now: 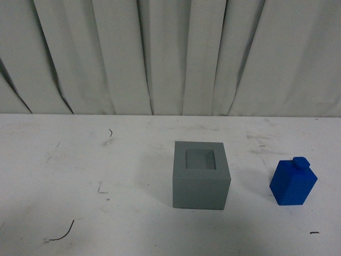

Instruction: Insert blue part into gray base

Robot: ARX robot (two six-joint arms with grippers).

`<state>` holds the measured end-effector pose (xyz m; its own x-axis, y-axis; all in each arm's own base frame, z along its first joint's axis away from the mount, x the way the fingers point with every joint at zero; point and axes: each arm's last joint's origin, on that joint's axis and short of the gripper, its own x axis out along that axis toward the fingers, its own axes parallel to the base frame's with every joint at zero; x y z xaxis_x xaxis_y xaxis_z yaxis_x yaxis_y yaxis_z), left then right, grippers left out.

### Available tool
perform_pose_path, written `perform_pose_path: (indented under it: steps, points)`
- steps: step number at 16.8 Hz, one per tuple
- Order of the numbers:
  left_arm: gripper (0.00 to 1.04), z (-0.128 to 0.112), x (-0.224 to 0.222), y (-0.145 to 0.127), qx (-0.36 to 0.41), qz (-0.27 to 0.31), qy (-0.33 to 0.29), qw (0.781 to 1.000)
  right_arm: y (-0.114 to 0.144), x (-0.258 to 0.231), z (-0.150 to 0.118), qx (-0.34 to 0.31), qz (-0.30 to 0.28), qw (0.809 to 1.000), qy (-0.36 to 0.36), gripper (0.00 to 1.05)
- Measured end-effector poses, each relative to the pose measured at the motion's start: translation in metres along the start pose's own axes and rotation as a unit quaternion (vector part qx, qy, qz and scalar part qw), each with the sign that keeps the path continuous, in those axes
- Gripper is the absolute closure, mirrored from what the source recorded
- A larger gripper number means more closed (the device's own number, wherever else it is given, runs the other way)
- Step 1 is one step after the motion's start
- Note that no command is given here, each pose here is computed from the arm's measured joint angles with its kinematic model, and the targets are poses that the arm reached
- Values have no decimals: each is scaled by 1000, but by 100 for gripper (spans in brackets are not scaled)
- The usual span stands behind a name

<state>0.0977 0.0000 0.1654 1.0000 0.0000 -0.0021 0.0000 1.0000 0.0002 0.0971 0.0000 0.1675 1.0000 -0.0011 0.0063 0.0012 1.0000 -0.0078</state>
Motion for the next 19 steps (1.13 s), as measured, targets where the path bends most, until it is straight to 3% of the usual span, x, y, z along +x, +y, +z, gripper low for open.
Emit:
perform_pose_path:
  steps: [19]
  points:
    - [7, 0, 0, 0, 0, 0, 0, 1000, 0, 0, 0, 0, 0, 1000, 0, 6]
